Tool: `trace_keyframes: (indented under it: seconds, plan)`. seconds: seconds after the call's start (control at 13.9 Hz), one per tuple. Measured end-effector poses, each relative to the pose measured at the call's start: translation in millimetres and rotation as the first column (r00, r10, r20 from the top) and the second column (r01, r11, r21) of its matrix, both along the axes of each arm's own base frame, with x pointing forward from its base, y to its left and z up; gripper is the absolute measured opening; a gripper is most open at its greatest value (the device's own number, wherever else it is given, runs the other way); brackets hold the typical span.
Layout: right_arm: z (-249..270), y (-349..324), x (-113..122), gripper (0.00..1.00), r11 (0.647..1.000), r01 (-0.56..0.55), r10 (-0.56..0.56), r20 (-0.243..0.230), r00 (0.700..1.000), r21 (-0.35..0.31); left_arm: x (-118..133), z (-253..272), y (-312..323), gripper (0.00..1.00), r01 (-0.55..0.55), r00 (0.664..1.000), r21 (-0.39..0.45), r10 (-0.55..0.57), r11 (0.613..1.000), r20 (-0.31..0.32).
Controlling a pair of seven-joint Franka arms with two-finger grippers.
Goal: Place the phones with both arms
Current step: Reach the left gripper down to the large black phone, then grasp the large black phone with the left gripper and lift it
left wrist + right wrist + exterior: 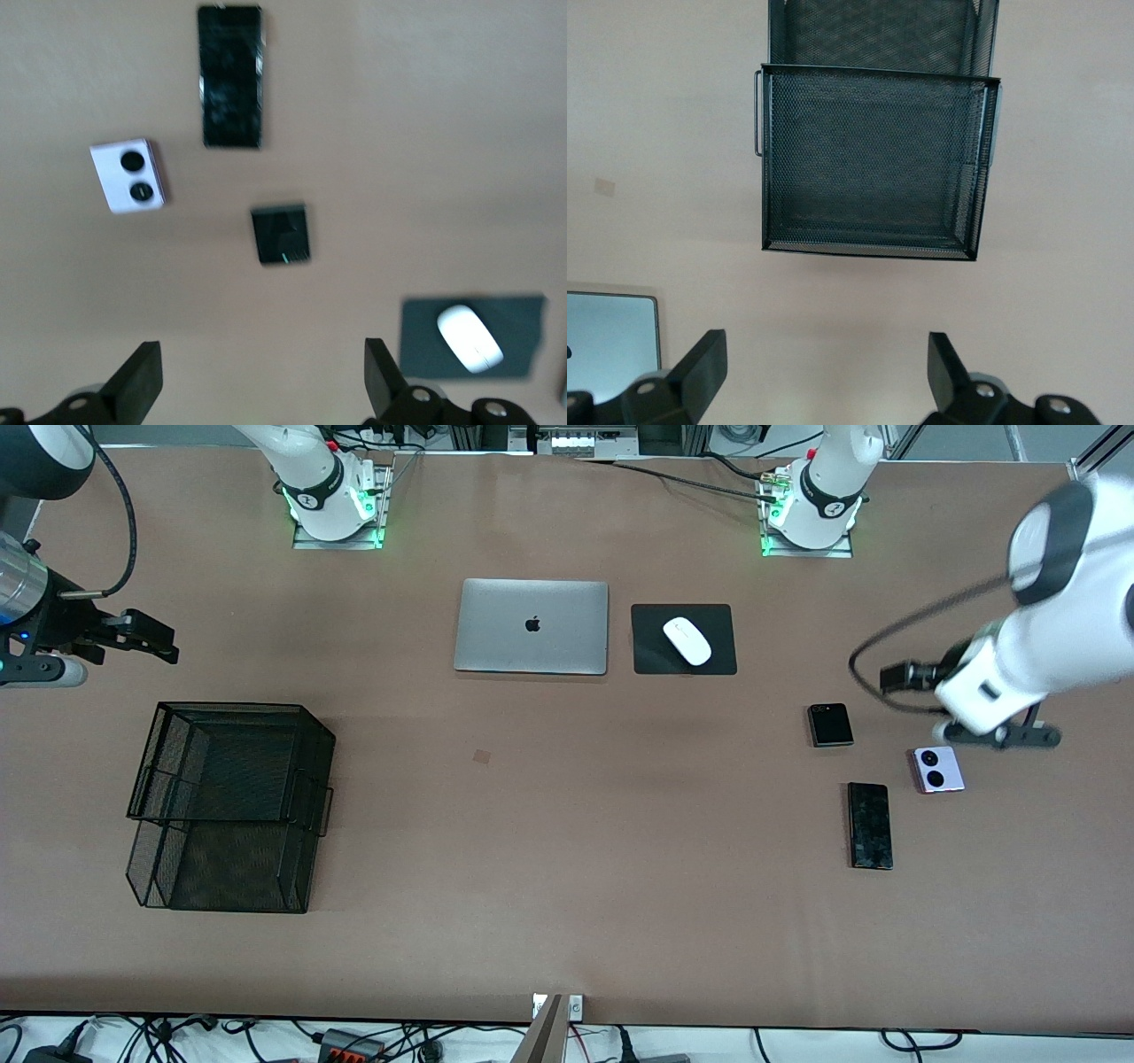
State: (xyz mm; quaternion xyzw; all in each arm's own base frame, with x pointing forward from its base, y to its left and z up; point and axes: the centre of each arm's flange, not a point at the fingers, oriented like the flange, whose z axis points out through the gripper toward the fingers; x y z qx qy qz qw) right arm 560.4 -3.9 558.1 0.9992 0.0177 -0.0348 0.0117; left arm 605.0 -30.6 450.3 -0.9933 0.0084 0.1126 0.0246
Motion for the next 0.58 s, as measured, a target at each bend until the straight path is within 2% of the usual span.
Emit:
trace_keyframes:
  seconds: [0.29, 0.58]
  plan:
    - [-13.4, -1.4, 5.2, 1.00, 1.000, -0.002, 0.002, -0.023, 1.000, 0.000, 48.7, -108.0, 26.5, 1.00, -0.018, 0.995, -0.009, 0.019, 1.000, 0.093]
    - [-20.4, -2.3, 11.9, 1.00, 1.000, -0.004, 0.004, -0.011, 1.000, 0.000, 74.0, -208.7, 43.8, 1.00, 0.054, 0.974, -0.025, -0.047, 0.998, 0.221]
